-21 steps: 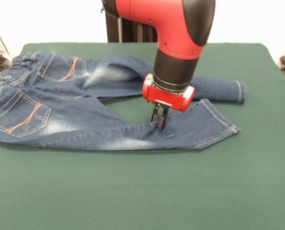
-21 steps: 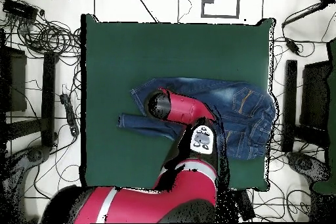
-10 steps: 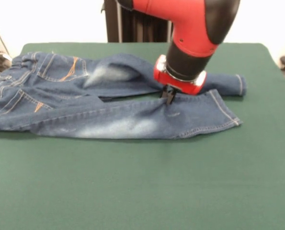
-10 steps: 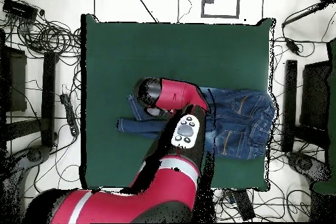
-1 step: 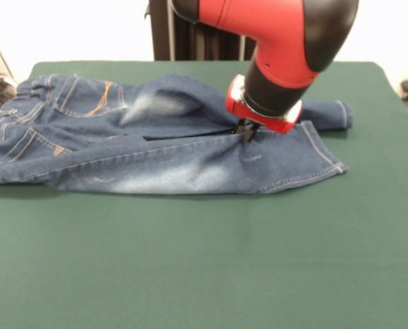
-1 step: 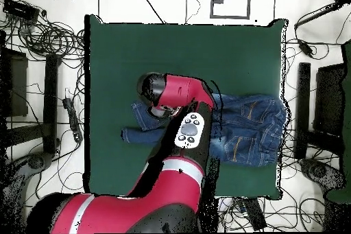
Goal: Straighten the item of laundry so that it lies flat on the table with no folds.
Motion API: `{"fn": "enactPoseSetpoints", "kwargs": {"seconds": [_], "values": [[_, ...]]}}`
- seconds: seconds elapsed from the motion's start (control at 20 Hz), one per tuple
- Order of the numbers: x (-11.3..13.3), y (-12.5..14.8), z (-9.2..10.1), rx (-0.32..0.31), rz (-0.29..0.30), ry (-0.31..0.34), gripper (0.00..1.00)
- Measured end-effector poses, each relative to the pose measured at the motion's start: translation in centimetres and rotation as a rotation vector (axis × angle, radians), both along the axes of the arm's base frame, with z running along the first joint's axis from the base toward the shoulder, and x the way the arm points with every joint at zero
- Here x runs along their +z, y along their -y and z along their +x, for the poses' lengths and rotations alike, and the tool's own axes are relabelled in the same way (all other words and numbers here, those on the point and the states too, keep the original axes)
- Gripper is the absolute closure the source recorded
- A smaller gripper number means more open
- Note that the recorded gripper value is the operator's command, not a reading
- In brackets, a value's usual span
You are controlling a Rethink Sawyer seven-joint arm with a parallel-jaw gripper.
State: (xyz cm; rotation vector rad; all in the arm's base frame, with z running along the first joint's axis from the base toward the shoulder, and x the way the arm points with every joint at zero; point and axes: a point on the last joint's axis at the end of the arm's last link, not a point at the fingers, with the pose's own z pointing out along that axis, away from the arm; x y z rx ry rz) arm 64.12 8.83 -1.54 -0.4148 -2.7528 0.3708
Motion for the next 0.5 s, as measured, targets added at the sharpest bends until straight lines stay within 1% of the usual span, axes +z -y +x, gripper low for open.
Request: {"fn": "enactPoseSetpoints", "kwargs": {"seconds": [0.25, 0.5], "values": [[-1.1, -0.1, 0.3, 0.009, -0.002, -0.001, 1.00], [-1.6, -0.2, 0.6, 0.025, -0.008, 0.002, 1.00]]}}
